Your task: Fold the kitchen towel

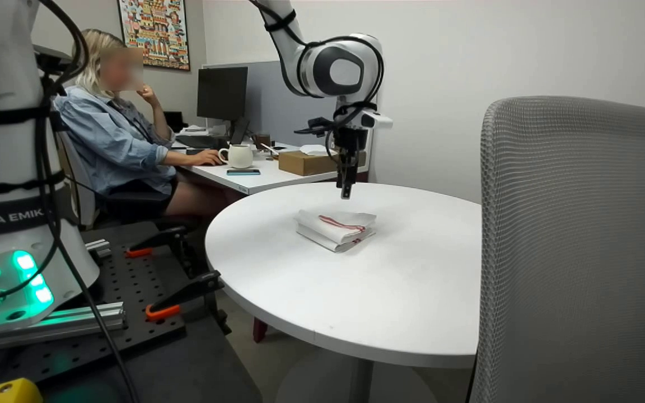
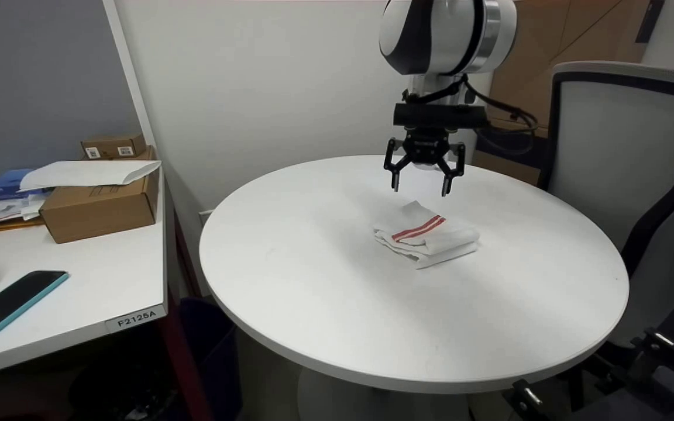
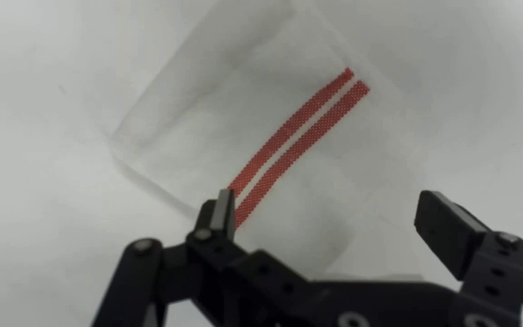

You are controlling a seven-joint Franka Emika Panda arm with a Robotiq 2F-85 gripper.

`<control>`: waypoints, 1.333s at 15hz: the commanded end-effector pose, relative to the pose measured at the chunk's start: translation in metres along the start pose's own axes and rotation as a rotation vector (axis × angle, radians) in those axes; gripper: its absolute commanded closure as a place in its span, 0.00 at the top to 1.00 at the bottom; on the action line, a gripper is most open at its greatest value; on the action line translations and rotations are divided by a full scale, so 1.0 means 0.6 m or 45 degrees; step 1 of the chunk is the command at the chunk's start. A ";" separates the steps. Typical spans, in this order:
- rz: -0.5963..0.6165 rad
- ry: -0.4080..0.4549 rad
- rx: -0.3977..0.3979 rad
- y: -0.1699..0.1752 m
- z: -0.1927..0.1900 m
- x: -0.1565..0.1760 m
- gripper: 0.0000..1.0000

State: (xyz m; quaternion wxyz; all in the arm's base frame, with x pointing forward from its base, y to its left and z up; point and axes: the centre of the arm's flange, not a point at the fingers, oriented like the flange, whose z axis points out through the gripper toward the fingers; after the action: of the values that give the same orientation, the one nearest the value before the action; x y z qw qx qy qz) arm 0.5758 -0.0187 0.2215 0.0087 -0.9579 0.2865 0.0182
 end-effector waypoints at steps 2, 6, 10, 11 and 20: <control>-0.157 0.019 -0.065 0.064 -0.097 -0.056 1.00; -0.288 0.046 -0.068 0.116 -0.140 -0.105 1.00; -0.495 -0.023 -0.061 0.174 -0.170 -0.148 1.00; -0.525 -0.026 -0.059 0.189 -0.178 -0.156 1.00; -0.663 -0.070 -0.031 0.231 -0.216 -0.178 1.00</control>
State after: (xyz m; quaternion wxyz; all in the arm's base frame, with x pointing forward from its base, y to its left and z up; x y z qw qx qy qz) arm 0.4141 -0.0792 0.3545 0.0095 -0.9985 0.0299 0.0445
